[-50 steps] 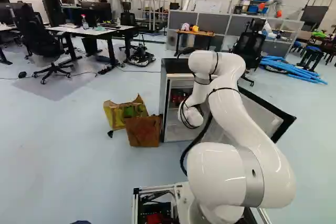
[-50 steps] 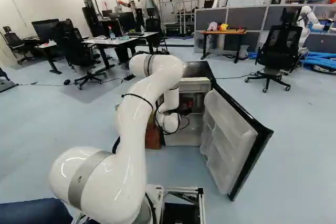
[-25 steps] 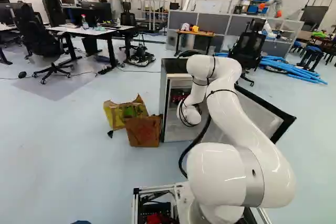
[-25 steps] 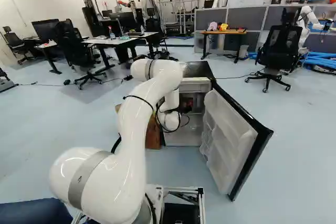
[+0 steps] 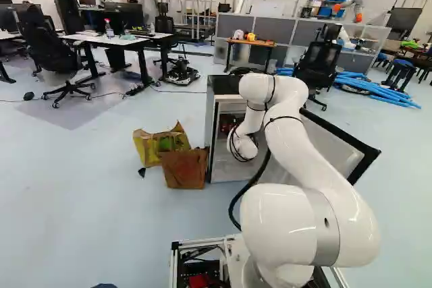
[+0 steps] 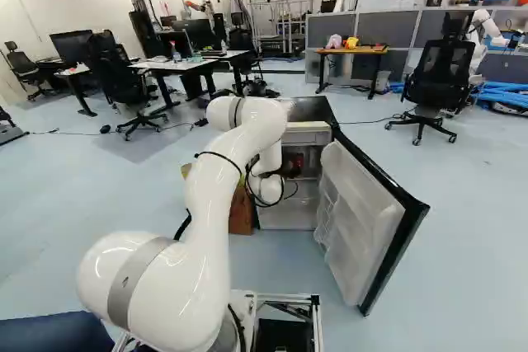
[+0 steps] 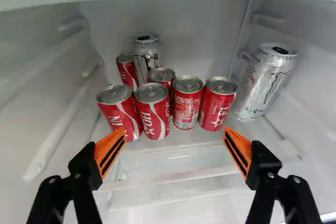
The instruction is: Grab a drink from the fridge
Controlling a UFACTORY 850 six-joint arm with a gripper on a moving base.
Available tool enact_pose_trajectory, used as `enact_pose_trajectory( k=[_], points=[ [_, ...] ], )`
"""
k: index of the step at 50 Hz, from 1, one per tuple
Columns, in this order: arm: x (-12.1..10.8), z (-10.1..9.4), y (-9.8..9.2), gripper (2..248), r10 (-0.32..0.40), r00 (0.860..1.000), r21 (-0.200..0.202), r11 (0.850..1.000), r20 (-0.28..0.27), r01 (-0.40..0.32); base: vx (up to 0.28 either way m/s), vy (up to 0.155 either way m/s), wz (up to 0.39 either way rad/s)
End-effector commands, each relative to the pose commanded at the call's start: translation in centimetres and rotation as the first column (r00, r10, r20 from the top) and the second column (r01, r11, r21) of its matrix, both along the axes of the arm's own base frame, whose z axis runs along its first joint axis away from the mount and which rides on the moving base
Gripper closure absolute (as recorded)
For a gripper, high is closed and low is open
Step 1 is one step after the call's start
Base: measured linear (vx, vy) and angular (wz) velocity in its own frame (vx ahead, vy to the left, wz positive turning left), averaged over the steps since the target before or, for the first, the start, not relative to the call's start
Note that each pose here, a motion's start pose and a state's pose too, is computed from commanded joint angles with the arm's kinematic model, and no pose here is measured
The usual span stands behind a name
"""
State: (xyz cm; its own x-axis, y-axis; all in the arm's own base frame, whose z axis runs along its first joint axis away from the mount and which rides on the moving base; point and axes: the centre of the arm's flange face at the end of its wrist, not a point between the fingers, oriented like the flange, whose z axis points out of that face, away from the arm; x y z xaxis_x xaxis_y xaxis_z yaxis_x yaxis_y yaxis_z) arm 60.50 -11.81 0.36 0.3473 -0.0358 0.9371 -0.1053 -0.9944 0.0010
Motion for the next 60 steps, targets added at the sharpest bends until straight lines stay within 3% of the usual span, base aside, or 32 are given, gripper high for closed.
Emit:
enact_pose_trajectory(
  k=[44,55,60],
  points=[
    [0.59,-0.19,0.46,3,0.043,0.999,-0.003,0.999,0.009,-0.043,0.000,0.000,0.000],
    [0.59,-0.19,0.46,34,0.043,0.999,-0.003,0.999,0.009,-0.043,0.000,0.000,0.000],
    [0.59,-0.19,0.46,34,0.043,0.999,-0.003,0.999,0.009,-0.043,0.000,0.000,0.000]
  ],
)
